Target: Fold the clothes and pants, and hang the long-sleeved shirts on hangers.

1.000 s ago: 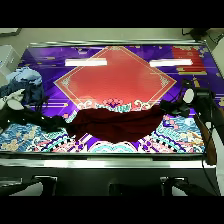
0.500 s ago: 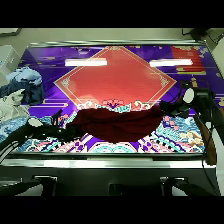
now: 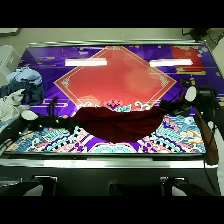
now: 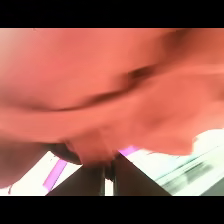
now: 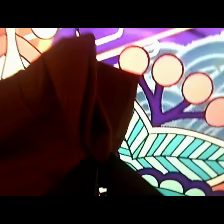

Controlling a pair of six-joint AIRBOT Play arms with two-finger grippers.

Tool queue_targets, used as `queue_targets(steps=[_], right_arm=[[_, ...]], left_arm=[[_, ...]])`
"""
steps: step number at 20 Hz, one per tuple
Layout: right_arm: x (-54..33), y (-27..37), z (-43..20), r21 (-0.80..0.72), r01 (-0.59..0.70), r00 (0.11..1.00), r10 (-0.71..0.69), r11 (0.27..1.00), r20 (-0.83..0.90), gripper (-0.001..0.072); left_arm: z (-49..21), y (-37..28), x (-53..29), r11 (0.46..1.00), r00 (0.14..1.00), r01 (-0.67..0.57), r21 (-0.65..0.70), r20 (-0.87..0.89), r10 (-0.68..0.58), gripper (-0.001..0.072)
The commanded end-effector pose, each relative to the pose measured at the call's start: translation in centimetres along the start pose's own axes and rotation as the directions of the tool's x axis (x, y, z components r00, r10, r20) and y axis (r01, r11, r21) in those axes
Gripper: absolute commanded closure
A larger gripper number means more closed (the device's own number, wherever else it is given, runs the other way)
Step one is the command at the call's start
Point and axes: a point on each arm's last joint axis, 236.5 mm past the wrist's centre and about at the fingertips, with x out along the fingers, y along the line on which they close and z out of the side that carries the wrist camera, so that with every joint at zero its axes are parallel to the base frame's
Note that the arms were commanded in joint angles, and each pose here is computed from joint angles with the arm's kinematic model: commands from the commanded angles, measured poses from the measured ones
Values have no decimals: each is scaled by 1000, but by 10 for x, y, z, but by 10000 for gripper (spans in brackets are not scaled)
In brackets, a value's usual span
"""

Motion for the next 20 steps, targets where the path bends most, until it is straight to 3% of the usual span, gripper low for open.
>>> queue_targets(steps=[1,2,4,6,7,11,14,17,20], right_arm=[[-83,-1,71,-107,51,954,-17,993,298,676],[-143,-6,105,-106,99,886,-39,989,463,676],[-284,-20,144,-47,160,658,-71,986,749,676],[-412,-36,135,24,149,421,-85,989,903,676],[-455,-42,119,44,125,343,-85,991,935,676],[-532,-62,61,71,55,188,-80,996,979,676],[-589,-54,47,23,37,-25,-22,999,999,676],[-608,-45,53,-7,18,-117,9,1000,993,676],[-558,-37,97,11,45,19,-12,999,1000,676]], left_arm=[[95,-100,-119,949,941,-23,315,328,-86,684],[127,-137,-180,929,870,-63,366,475,-128,683],[163,-211,-324,880,643,-193,434,734,-221,683],[153,-258,-427,845,449,-312,435,851,-273,682],[144,-271,-456,842,387,-339,420,878,-282,683],[111,-294,-501,855,264,-354,379,917,-298,682],[93,-317,-532,846,142,-369,385,923,-358,682],[95,-314,-531,847,143,-375,377,926,-349,682],[128,-259,-479,860,347,-394,326,919,-189,682]])
